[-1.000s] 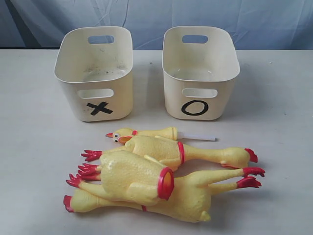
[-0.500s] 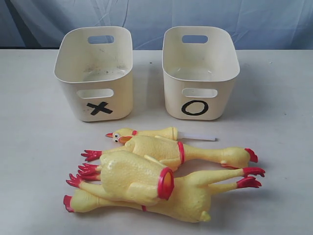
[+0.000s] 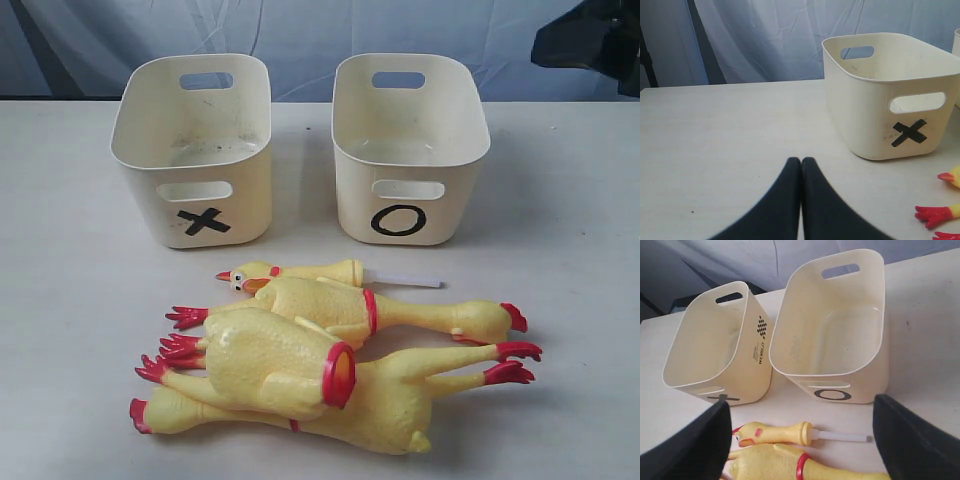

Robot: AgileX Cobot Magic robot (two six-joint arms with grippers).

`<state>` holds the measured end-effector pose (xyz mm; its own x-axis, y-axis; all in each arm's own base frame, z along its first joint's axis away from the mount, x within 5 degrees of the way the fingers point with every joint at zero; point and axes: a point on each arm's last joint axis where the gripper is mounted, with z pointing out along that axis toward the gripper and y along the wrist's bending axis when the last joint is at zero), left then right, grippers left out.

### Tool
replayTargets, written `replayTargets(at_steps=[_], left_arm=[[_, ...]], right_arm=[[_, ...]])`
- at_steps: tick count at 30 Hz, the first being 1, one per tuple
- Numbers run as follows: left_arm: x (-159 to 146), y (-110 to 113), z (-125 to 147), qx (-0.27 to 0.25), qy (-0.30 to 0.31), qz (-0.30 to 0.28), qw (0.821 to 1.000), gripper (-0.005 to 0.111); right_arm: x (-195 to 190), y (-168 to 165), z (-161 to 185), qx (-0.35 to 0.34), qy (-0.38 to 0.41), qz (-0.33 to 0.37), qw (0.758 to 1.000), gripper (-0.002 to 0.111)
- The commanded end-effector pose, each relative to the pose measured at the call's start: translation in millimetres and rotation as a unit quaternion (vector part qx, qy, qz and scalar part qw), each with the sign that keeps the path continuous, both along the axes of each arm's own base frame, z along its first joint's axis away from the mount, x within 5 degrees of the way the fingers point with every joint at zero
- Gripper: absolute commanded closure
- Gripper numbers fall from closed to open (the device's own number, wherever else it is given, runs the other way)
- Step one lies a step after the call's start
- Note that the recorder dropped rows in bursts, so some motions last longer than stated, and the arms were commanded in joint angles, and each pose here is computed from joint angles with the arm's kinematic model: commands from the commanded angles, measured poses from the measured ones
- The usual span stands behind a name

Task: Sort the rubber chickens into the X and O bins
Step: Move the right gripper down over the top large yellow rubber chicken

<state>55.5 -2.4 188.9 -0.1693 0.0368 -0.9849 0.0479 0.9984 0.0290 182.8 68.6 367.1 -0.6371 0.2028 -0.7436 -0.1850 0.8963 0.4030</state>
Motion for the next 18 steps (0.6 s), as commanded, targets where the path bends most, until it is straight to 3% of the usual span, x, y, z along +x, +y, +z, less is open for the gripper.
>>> replayTargets(at_steps=[1,12,18], left_arm=[[0,0,3,-0.002,-0.01,0.0,1.0,0.107],[0,0,3,-0.002,-0.01,0.0,1.0,0.107],[0,0,3,-0.002,-0.01,0.0,1.0,0.107]], right_arm=[[8,2,-7,-0.015,0.01,0.002,1.0,0.035],[24,6,-41,-0.09,0.114,0.037,0.989,0.035],[34,12,-65,-0.184,0.141,0.156,0.96,0.035]])
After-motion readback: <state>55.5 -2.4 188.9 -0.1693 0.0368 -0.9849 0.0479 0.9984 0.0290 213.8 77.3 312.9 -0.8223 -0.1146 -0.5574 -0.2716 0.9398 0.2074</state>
